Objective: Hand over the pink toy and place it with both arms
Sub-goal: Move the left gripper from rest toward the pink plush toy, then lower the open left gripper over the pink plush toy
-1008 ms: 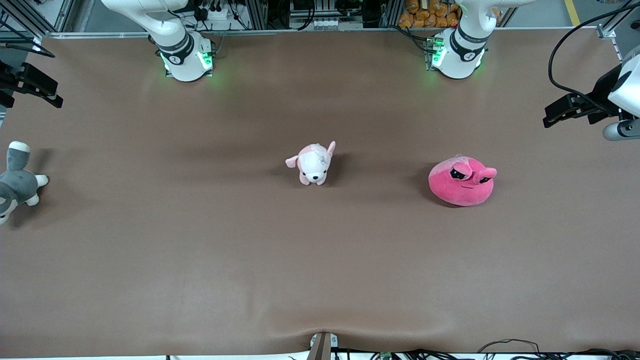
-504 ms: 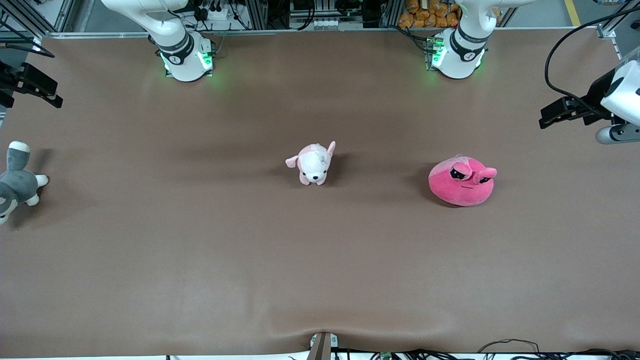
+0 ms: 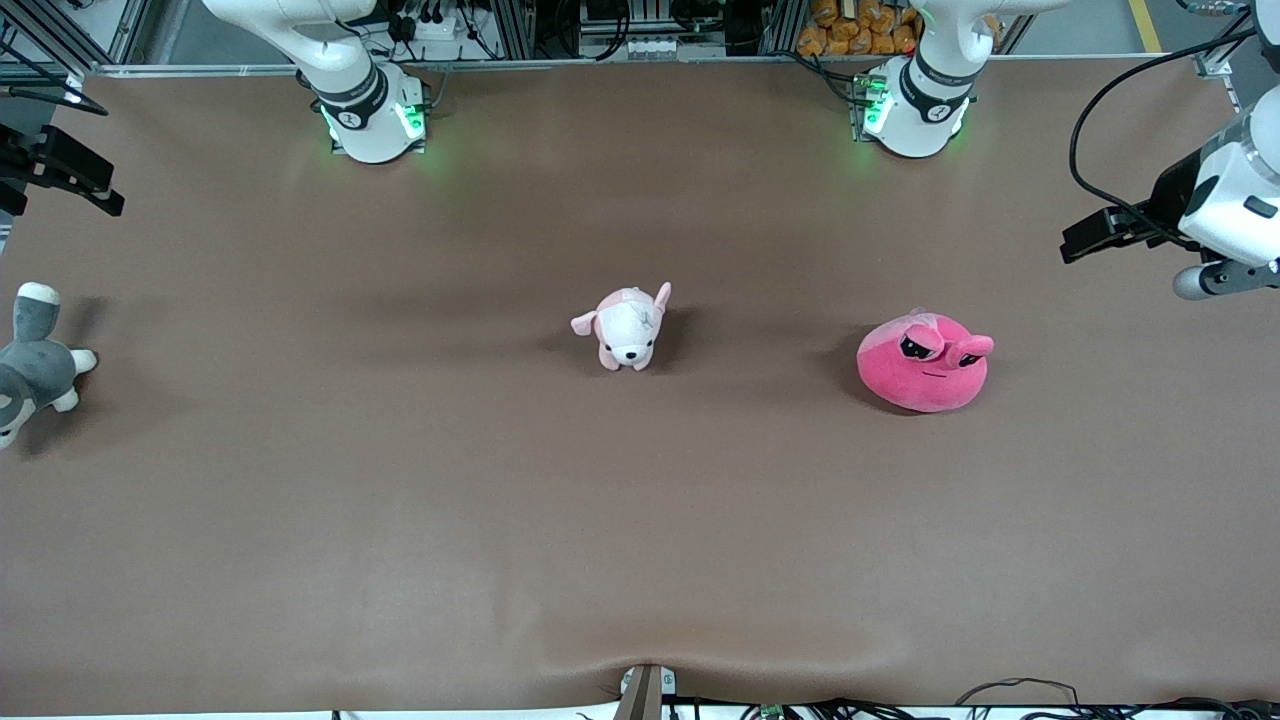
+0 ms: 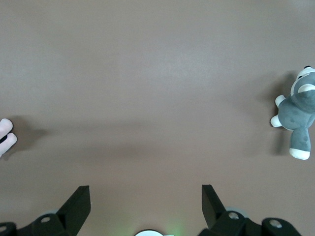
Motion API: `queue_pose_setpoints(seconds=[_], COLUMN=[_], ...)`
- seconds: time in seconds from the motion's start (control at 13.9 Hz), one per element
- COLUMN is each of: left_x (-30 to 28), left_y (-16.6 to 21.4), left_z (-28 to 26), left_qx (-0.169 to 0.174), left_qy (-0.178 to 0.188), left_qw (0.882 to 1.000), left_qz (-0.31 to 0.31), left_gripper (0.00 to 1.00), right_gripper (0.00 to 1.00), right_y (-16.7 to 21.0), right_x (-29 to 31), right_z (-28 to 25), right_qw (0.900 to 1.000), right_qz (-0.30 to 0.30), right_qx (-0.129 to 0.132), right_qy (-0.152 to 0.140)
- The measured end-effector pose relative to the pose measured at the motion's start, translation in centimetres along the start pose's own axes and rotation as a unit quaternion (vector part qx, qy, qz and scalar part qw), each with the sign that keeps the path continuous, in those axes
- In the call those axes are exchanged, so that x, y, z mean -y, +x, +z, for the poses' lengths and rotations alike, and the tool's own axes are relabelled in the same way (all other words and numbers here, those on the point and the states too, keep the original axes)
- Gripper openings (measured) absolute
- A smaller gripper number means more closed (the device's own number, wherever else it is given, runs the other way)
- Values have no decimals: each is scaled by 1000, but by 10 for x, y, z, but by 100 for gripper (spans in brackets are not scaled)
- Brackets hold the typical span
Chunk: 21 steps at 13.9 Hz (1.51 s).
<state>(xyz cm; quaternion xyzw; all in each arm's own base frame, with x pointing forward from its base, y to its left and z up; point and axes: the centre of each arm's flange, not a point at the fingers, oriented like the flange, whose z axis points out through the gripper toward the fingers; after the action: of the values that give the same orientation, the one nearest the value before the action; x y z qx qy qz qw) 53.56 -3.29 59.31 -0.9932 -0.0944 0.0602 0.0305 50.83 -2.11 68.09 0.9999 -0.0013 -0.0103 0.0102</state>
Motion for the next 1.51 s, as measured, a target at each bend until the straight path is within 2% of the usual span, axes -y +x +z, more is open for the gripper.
queue_pose_setpoints(seconds=[0.36, 1.15, 1.51], left_x=[0, 7, 21], left_y=[-3, -12, -5], left_z=[11, 43, 66], left_qx=[6, -7, -1], left_qy=[2, -1, -45], left_qw=[1000, 1000, 998], left_qz=[0, -7, -38], left_gripper=[100, 100, 100], right_gripper=[100, 100, 100], right_y=[0, 1, 1], right_x=[-1, -2, -2], right_z=[2, 4, 4], right_qw=[1000, 1000, 1000], right_qz=[1, 2, 2], right_qx=[2, 4, 4], right_qy=[0, -3, -4])
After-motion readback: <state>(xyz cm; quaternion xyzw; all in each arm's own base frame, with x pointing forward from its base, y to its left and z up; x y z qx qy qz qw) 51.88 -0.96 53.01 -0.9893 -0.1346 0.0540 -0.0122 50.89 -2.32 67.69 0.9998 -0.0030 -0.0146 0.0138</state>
